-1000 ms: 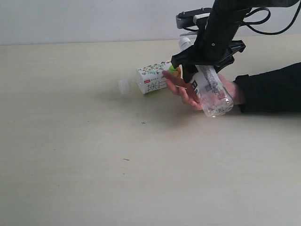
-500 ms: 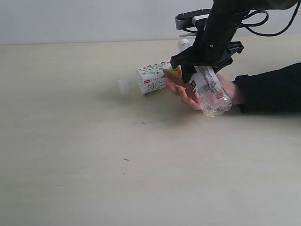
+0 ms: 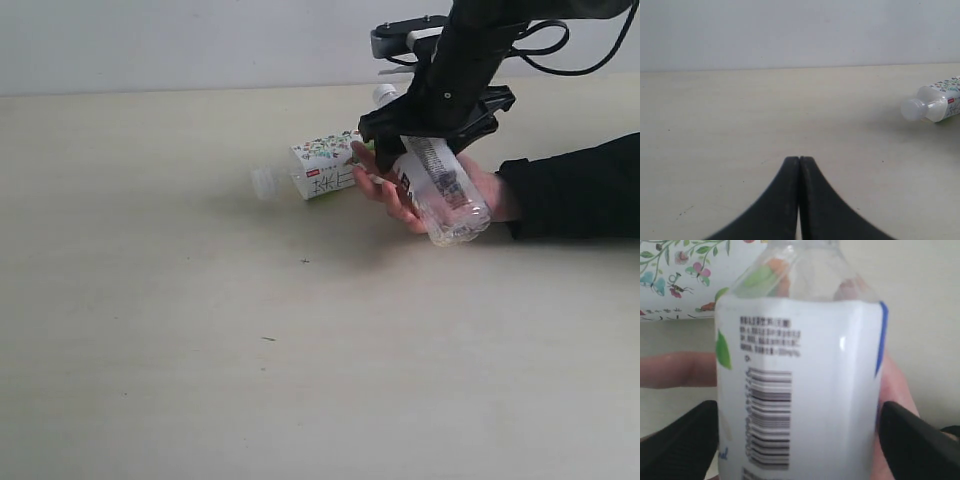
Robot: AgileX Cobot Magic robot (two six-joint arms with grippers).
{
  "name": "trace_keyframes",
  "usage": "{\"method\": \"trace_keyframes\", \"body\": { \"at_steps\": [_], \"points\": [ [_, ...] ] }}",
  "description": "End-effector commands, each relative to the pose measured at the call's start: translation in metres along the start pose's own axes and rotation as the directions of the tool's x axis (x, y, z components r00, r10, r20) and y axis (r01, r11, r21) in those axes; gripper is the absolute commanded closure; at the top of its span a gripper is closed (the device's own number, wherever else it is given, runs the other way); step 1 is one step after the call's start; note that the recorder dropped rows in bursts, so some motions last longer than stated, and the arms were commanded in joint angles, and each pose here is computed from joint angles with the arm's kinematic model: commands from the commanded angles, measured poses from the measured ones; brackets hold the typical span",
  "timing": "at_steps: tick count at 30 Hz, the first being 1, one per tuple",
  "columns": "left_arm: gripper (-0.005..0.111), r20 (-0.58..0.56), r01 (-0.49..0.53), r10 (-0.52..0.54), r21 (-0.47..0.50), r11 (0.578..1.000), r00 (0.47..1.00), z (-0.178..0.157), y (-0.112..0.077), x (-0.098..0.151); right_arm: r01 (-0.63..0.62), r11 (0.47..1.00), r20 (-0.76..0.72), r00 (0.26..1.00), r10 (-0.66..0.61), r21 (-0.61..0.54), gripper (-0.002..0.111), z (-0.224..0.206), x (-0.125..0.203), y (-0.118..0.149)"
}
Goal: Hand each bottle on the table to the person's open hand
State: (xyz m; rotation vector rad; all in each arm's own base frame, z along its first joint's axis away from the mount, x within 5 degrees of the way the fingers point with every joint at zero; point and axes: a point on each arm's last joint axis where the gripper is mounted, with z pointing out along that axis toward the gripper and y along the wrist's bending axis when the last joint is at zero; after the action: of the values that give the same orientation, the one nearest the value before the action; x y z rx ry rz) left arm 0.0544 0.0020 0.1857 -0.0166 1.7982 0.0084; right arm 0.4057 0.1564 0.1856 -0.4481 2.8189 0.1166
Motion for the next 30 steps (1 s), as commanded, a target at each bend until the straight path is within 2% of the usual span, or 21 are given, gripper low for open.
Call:
{"method": "trace_keyframes", "body": {
  "at_steps": [1, 9, 11, 12, 13, 14, 15, 16, 17, 20, 24, 28, 30],
  "points": [
    [0.104, 0.005, 0.004, -0.004, 0.005, 1.000, 1.000, 0.000, 0.000, 0.001, 0.006, 1.000, 0.075, 0.997, -0.006, 0.001, 0.026, -0.027, -0.004, -0.001],
    [0.104, 0.005, 0.004, -0.004, 0.005, 1.000, 1.000, 0.000, 0.000, 0.001, 0.002, 1.000, 0.146, 0.989, -0.002, -0.002, 0.026, -0.088, 0.001, 0.000],
    [0.104, 0.005, 0.004, -0.004, 0.005, 1.000, 1.000, 0.000, 0.000, 0.001, 0.016, 1.000, 0.158, 0.987, -0.016, -0.001, 0.030, -0.111, 0.006, 0.001],
    [0.104, 0.005, 0.004, -0.004, 0.005, 1.000, 1.000, 0.000, 0.000, 0.001, 0.025, 1.000, 0.171, 0.985, -0.025, 0.000, 0.036, -0.120, 0.009, 0.001],
    [0.104, 0.005, 0.004, -0.004, 0.005, 1.000, 1.000, 0.000, 0.000, 0.001, 0.035, 0.999, 0.211, 0.977, -0.026, -0.037, 0.054, -0.143, 0.019, 0.004],
    [0.104, 0.005, 0.004, -0.004, 0.005, 1.000, 1.000, 0.000, 0.000, 0.001, 0.042, 0.998, 0.240, 0.970, -0.028, -0.055, 0.063, -0.155, 0.025, 0.006],
    [0.104, 0.005, 0.004, -0.004, 0.005, 1.000, 1.000, 0.000, 0.000, 0.001, 0.069, 0.995, 0.291, 0.956, -0.044, -0.077, 0.084, -0.173, 0.042, 0.008],
    [0.104, 0.005, 0.004, -0.004, 0.005, 1.000, 1.000, 0.000, 0.000, 0.001, 0.089, 0.993, 0.302, 0.951, -0.062, -0.078, 0.091, -0.178, 0.051, 0.008],
    [0.104, 0.005, 0.004, -0.004, 0.005, 1.000, 1.000, 0.000, 0.000, 0.001, 0.137, 0.989, 0.327, 0.938, -0.111, -0.059, 0.107, -0.188, 0.076, 0.007],
    [0.104, 0.005, 0.004, -0.004, 0.005, 1.000, 1.000, 0.000, 0.000, 0.001, 0.187, 0.982, 0.387, 0.905, -0.175, 0.006, 0.108, -0.197, 0.128, 0.001],
    [0.104, 0.005, 0.004, -0.004, 0.005, 1.000, 1.000, 0.000, 0.000, 0.001, 0.198, 0.977, 0.487, 0.847, -0.214, 0.084, 0.108, -0.171, 0.217, -0.008],
    [0.104, 0.005, 0.004, -0.004, 0.005, 1.000, 1.000, 0.000, 0.000, 0.001, 0.159, 0.981, 0.697, 0.691, -0.192, 0.113, 0.108, -0.190, 0.249, -0.010],
    [0.104, 0.005, 0.004, -0.004, 0.005, 1.000, 1.000, 0.000, 0.000, 0.001, 0.173, 0.970, 0.710, 0.661, -0.243, 0.170, 0.108, -0.199, 0.260, -0.012]
  ]
}}
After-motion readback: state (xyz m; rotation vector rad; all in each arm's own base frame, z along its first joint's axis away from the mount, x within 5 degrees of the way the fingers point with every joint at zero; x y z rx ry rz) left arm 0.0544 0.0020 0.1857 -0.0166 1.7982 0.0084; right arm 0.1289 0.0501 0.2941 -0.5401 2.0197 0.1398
